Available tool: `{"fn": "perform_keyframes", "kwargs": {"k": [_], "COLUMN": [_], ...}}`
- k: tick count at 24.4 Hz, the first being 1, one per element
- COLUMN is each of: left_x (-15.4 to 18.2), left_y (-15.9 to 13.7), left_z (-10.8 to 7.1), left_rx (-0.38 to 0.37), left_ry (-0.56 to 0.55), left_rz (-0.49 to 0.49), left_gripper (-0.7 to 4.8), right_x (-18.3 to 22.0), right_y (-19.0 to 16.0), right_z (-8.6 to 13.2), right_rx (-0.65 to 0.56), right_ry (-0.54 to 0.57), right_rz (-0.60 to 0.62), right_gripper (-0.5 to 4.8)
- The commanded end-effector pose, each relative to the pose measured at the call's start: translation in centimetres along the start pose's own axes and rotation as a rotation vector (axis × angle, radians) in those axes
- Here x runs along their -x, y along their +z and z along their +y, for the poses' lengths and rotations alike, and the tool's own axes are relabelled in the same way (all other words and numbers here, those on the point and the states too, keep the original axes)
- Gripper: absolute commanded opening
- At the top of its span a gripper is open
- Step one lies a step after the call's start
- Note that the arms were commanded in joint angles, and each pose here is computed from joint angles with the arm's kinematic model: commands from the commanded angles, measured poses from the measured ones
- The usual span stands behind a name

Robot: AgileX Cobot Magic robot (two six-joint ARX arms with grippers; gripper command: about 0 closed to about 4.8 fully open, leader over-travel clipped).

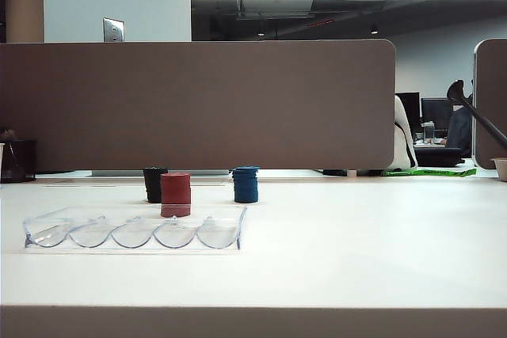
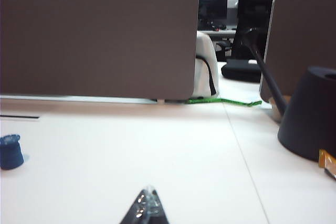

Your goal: Pick up the chip in the box and place it on the pile of chips with the same color.

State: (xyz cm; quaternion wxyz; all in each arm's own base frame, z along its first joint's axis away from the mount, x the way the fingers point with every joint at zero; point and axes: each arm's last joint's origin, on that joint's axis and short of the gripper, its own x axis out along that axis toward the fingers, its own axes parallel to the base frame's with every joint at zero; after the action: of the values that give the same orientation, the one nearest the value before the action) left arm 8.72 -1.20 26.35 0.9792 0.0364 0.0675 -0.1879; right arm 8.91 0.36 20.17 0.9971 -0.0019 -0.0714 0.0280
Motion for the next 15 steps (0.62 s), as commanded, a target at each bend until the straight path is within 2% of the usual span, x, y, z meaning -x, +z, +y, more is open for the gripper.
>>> {"fn": "perform_keyframes", "kwargs": {"k": [1, 5, 9, 10, 12, 15], "left_x": [0.7, 2.0, 1.8, 1.7, 1.7, 1.3], "left_y": [-0.9, -2.3, -2.9, -3.0, -3.0, -3.3], "left_z": [-0.2, -0.5, -0.5, -0.5, -0.5, -0.3], "left_rx": [-0.017, -0.039, -0.034, -0.029, 0.056, 0.053], "left_ry": [0.069, 0.152, 0.152, 0.153, 0.157, 0.158], "left_rz": [-0.049, -0.130, -0.116, -0.117, -0.127, -0.162], "left_gripper": [-0.06, -0.06, -0.06, -0.06, -0.06, -0.06], "right_x": [-0.1, -0.2, -0.3, -0.3, -0.4, -0.4], "right_y": [-0.2, -1.1, -2.1, -2.5, -2.8, -2.8], "right_z": [0.0, 0.0, 0.0, 0.0, 0.0, 0.0], "right_rx": [-0.004, -0.005, -0.011, -0.013, -0.014, -0.013], "right_ry": [-0.005, -0.006, -0.004, 0.000, 0.001, -0.001], "right_rz": [-0.012, -0.003, 0.027, 0.038, 0.047, 0.047], "right_gripper": [-0.06, -0.06, -0.06, -0.06, -0.06, -0.06]}}
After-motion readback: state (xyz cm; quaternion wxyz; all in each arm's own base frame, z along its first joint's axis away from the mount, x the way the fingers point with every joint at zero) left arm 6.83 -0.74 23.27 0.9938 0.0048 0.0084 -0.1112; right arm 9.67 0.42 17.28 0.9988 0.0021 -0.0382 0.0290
